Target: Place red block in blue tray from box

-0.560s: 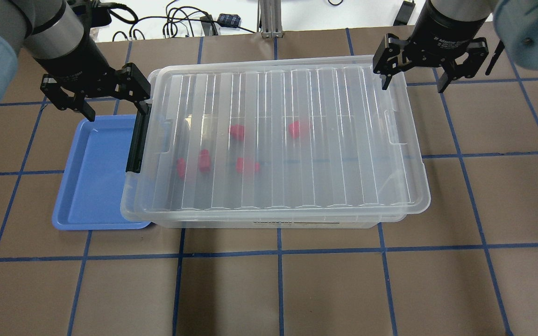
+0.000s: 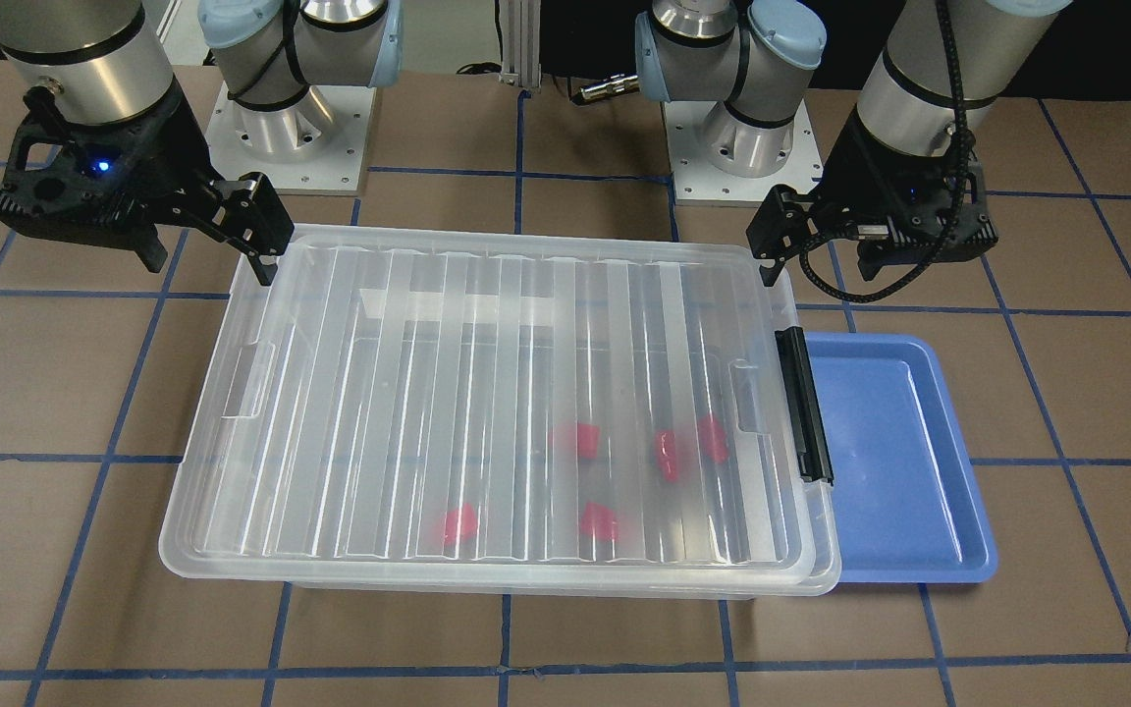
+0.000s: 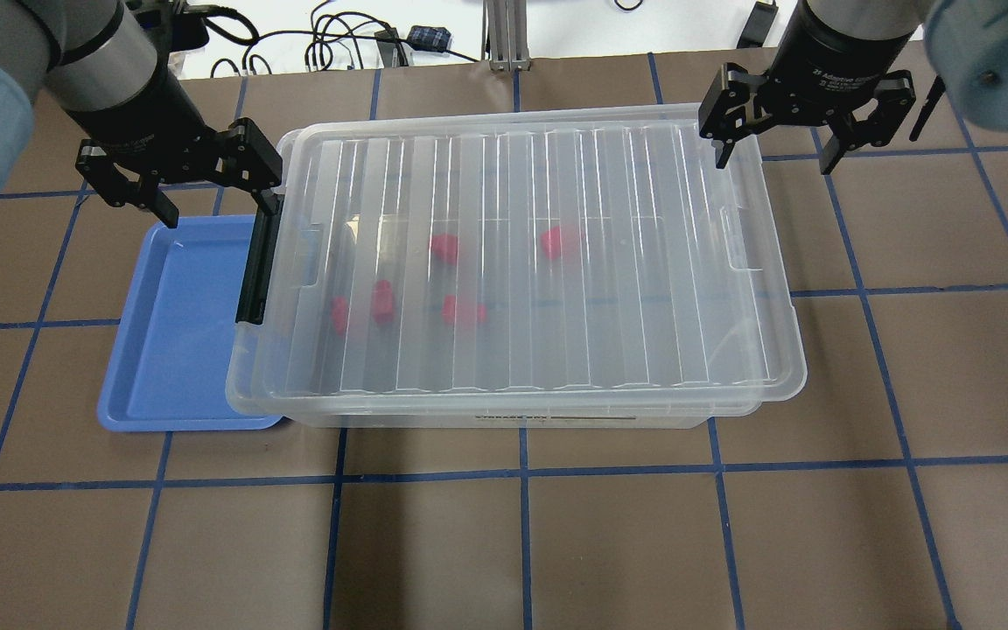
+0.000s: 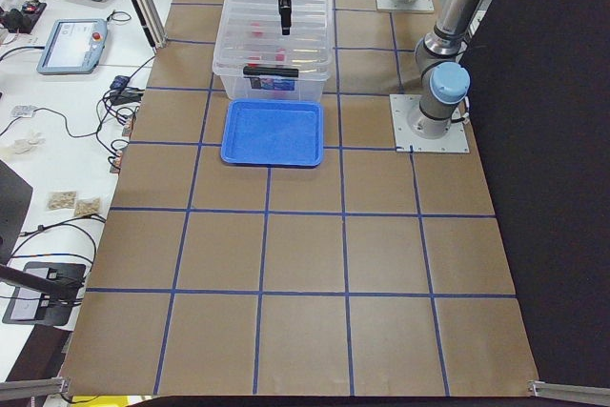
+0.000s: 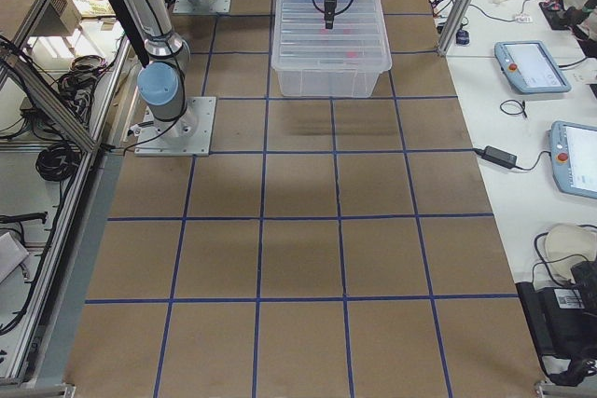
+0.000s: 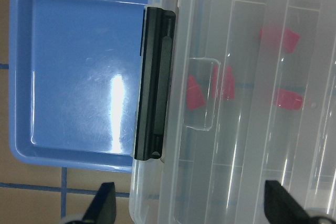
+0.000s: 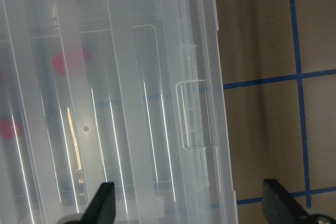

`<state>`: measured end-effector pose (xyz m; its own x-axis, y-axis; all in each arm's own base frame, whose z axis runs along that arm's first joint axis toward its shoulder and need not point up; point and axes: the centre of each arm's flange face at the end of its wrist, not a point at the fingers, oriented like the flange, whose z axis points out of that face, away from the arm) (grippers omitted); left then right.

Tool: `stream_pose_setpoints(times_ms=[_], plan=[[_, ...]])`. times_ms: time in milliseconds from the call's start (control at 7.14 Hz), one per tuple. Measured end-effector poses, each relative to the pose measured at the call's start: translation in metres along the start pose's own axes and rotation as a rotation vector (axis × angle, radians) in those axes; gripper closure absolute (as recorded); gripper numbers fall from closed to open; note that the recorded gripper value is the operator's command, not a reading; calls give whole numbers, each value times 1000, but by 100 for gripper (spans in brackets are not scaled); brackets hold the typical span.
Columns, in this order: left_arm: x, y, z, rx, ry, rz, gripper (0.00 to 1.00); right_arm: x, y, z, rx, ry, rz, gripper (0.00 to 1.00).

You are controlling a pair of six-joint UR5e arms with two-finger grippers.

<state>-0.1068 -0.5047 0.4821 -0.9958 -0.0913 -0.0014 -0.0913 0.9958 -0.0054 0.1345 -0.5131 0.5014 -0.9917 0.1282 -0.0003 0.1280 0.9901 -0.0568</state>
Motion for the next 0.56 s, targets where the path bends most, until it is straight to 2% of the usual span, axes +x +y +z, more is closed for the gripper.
stream_pose_setpoints(times_ms=[560], plan=[[0, 0, 0, 0, -2, 3, 0, 1, 0, 0, -1, 2, 2, 0]])
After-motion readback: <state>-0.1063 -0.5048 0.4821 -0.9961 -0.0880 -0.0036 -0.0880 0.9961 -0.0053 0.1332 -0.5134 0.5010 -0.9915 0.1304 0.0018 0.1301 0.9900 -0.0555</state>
